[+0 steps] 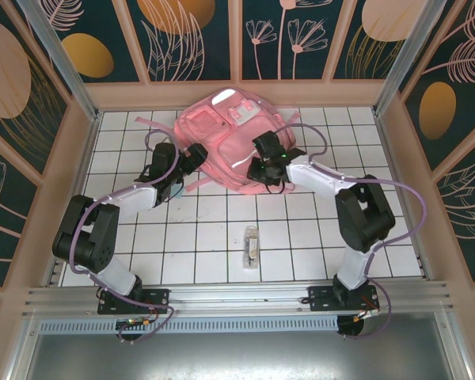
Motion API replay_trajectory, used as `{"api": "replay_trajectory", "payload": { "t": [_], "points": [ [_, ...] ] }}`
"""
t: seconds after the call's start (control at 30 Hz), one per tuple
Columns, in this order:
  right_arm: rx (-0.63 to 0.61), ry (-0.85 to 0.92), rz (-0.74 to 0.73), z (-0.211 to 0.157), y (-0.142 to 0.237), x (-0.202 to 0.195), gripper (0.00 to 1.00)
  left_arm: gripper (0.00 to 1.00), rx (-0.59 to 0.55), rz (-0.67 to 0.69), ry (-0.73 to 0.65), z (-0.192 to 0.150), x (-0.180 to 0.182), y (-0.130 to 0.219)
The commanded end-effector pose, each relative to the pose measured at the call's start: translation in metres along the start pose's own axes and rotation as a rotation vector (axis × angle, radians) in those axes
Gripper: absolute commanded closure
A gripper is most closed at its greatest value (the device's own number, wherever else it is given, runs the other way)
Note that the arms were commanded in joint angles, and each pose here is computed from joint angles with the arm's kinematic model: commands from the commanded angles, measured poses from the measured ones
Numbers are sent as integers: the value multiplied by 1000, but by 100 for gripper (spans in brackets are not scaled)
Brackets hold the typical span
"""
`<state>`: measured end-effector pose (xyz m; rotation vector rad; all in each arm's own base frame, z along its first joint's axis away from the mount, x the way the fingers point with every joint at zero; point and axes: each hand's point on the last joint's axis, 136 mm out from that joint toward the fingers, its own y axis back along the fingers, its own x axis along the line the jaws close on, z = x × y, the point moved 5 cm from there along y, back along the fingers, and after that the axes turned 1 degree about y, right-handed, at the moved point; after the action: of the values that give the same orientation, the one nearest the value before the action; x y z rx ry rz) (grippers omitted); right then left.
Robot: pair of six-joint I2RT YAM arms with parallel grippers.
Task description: Pack the student bag
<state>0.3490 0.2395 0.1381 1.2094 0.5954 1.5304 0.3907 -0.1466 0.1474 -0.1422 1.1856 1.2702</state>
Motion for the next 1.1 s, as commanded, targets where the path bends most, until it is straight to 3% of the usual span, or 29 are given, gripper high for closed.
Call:
{"api": "replay_trajectory", "payload": {
  "t": [0.0, 0.2, 0.4, 0.73, 0.9, 1.07],
  "points": [
    [3, -25, 30, -3, 7, -6, 69, 1, -20, -23, 7, 5, -6, 4],
    [14, 29, 97, 3, 1, 13, 61, 1, -14, -31, 15, 5, -7, 3],
    [-5, 151, 56, 13, -7, 24, 63, 1, 8, -44, 7, 2, -9, 4],
    [117, 114, 33, -15, -51, -13, 63, 12, 202, -186, 174, -57, -13, -4],
    [154, 81, 92, -27, -62, -20, 62, 26, 291, -211, 180, -90, -28, -31],
    [183, 62, 169, -33, -75, -20, 62, 44, 277, -164, 176, -97, -18, -59]
  ]
}}
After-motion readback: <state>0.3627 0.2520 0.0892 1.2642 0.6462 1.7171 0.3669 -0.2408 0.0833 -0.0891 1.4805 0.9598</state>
